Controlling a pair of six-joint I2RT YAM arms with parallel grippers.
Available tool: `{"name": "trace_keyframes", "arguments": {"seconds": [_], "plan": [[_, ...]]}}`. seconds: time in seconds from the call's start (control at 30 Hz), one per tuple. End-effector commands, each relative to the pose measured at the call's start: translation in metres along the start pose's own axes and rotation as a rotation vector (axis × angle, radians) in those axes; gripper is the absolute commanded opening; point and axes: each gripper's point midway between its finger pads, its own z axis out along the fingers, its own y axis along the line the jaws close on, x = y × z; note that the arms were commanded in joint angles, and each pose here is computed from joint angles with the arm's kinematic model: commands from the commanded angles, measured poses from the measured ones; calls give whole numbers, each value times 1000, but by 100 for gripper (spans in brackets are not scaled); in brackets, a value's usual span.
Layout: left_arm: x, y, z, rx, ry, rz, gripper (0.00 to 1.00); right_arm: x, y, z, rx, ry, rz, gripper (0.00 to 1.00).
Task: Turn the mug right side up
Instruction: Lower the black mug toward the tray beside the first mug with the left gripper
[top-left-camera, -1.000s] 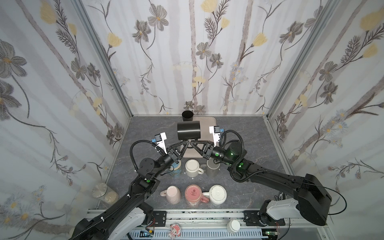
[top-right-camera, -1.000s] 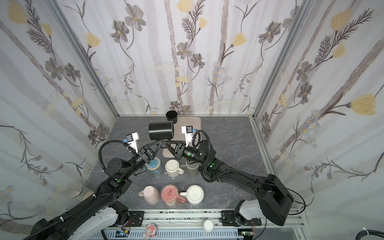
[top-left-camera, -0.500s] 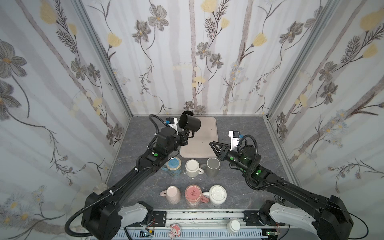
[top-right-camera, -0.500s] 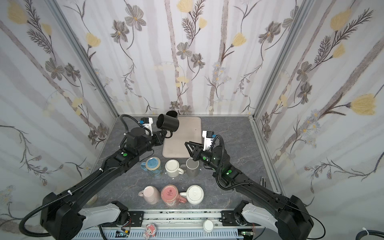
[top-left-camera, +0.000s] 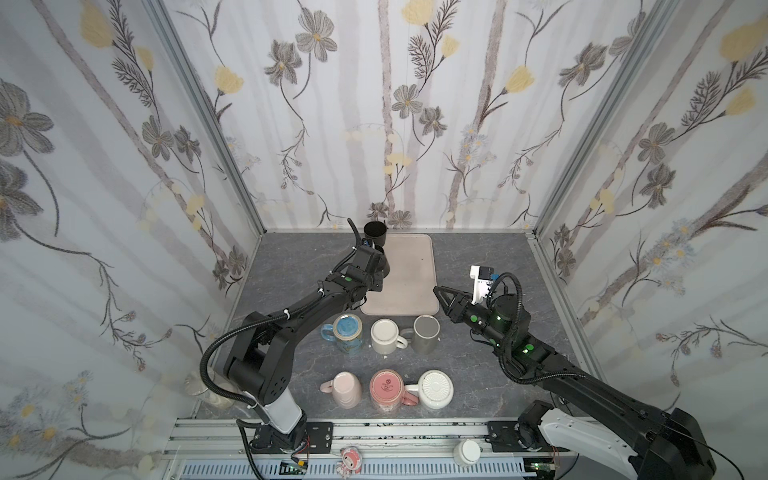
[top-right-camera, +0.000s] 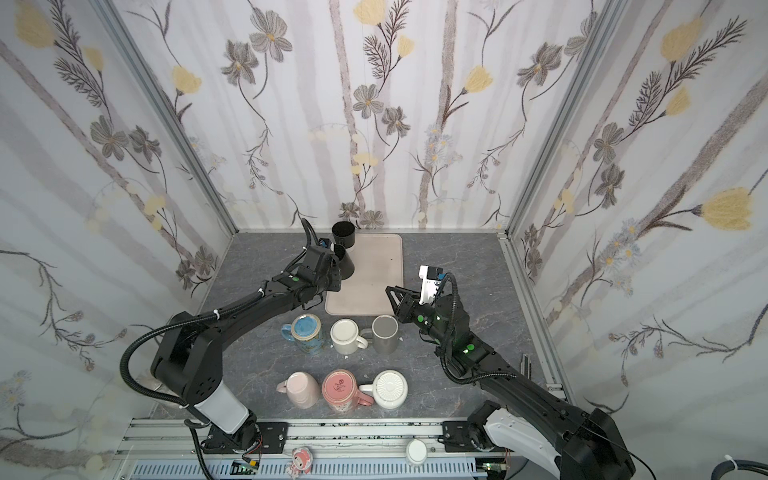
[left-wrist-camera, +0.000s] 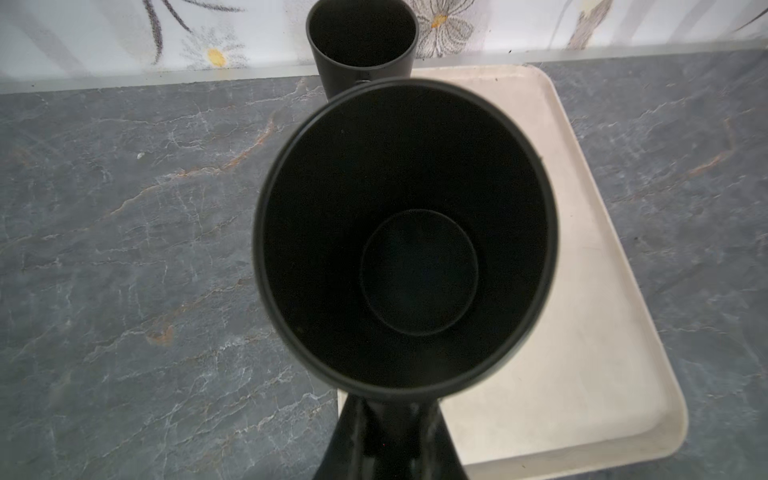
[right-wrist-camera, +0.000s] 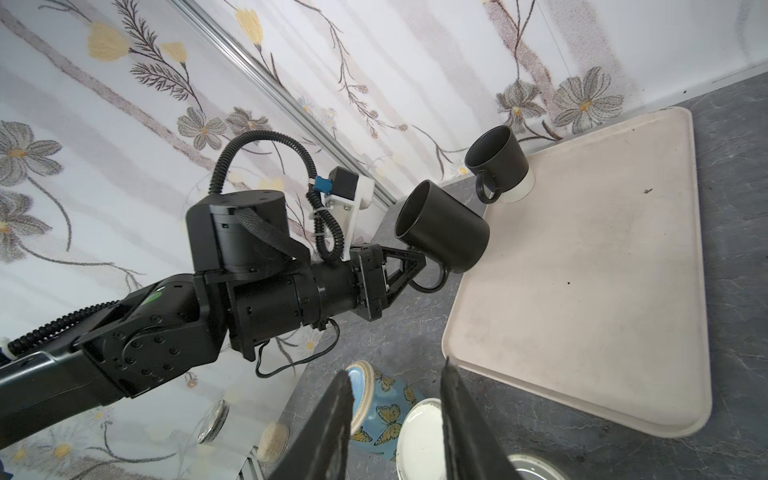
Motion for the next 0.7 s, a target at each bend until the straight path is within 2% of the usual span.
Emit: {"name": "trace_keyframes", "arguments": {"seconds": [0.0,0.27,0.67], "plan": [[-26,0,16,-39,-82,44,0,-2,2,-2,-14,1,5,36],[-24,7,59,-95,-47,80,0,-6,-8,-9,16,-11,4,36],[-22,18,85,-129,-22,94,0,-14,-15,-14,32,-27,9,36]]}}
